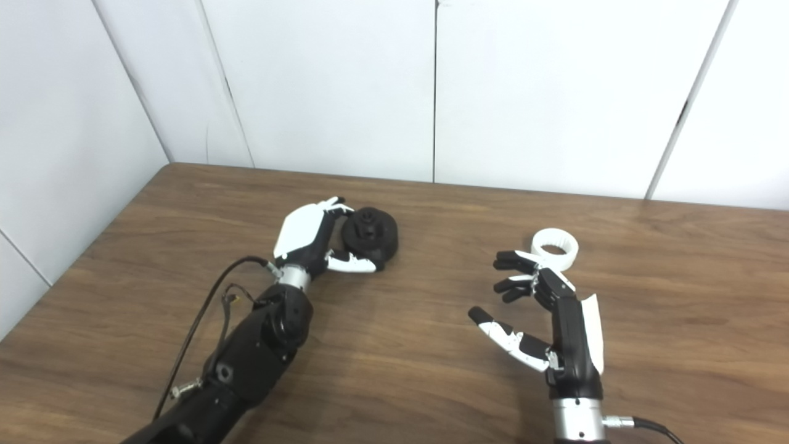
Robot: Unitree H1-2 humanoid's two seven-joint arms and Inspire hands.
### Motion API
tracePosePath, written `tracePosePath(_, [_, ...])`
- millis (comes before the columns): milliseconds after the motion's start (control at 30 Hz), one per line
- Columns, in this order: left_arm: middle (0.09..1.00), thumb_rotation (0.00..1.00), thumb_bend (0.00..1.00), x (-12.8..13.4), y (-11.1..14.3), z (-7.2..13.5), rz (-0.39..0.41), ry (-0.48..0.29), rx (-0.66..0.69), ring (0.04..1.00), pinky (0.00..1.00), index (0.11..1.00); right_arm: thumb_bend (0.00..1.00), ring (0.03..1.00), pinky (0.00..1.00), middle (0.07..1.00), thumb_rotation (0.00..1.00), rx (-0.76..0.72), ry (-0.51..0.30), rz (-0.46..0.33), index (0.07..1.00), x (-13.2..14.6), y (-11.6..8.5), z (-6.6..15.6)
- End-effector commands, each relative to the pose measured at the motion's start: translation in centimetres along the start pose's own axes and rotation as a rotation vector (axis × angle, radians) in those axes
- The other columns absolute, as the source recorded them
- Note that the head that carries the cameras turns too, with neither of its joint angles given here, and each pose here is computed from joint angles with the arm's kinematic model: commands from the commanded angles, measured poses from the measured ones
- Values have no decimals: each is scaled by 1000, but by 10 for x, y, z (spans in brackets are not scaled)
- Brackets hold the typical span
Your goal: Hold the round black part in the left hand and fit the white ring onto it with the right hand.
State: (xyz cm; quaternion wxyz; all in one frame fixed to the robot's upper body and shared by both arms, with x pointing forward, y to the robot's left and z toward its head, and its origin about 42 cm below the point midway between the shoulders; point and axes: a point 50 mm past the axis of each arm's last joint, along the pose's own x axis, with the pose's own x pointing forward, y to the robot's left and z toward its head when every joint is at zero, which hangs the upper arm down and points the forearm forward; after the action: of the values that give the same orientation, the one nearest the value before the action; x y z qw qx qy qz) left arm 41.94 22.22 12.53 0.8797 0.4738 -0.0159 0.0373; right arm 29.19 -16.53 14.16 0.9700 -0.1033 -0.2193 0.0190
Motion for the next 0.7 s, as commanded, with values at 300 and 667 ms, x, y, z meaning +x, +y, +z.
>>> tracePosePath(300, [928,352,868,-27,1,14,-13,-86,3,939,893,631,668,542,452,664,61,-14,54,-2,676,-14,-2,-12])
tracePosePath(667, [930,323,866,-62,-13,13,-78,-115,-32,952,907,630,672,543,457,664,40,-1,59,-6,677,-14,0,-10])
